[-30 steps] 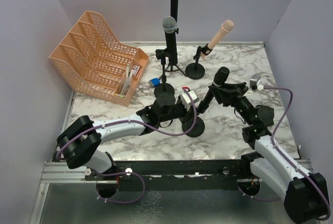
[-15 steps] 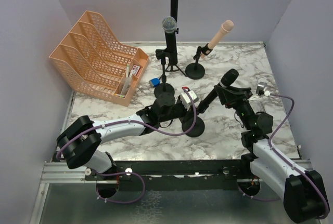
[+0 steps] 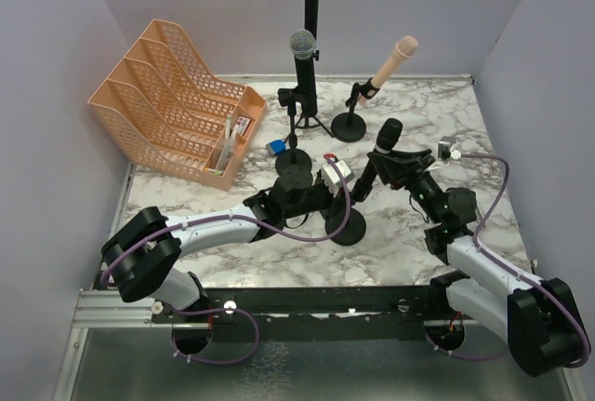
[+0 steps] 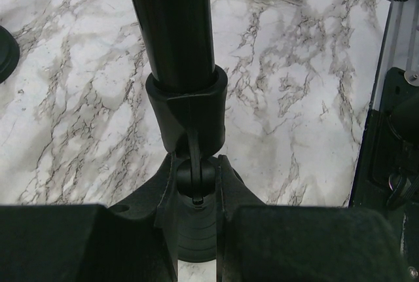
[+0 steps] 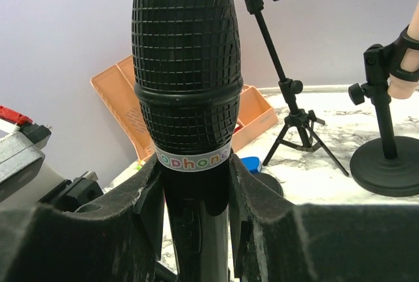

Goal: Attach the microphones to the stand

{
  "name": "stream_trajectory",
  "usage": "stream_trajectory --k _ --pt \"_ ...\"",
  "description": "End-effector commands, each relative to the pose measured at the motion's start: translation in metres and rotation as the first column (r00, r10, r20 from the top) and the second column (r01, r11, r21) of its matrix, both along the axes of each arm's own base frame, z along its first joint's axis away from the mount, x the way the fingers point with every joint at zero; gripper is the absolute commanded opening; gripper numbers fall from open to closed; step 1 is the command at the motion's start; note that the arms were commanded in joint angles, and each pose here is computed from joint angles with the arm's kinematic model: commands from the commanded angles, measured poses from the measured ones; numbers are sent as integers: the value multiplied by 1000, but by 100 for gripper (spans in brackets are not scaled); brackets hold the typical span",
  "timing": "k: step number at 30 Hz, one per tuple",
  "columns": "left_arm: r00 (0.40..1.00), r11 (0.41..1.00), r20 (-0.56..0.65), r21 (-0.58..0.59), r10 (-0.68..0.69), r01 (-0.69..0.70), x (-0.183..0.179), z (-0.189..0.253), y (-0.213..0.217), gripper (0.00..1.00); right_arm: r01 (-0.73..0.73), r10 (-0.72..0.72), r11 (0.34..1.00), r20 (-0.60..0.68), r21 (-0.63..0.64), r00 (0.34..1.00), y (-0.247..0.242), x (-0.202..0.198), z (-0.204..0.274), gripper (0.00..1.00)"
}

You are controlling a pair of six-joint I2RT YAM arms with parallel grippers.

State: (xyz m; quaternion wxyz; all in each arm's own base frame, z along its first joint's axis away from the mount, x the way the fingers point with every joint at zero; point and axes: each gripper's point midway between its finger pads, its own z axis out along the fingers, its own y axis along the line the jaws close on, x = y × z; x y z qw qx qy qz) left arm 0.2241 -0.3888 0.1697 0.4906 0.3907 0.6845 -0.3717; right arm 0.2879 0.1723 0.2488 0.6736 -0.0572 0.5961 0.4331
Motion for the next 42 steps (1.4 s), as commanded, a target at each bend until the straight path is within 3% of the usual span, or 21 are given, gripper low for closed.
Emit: stream_trajectory --k 1,6,29,42 --pt "997 998 -37 11 65 -64 8 -12 5 0 -309 194 937 -494 -163 847 34 -66 -160 1" --pt "997 998 -37 12 66 -66 9 -13 4 0 -285 156 932 -463 -224 873 35 -69 -174 1" --pt "997 998 -40 9 64 -64 8 -13 4 0 -244 134 932 -374 -266 918 47 -79 -191 1" --pt "997 998 -32 9 67 -67 8 -11 6 0 -164 89 938 -246 -304 965 47 -68 -161 1"
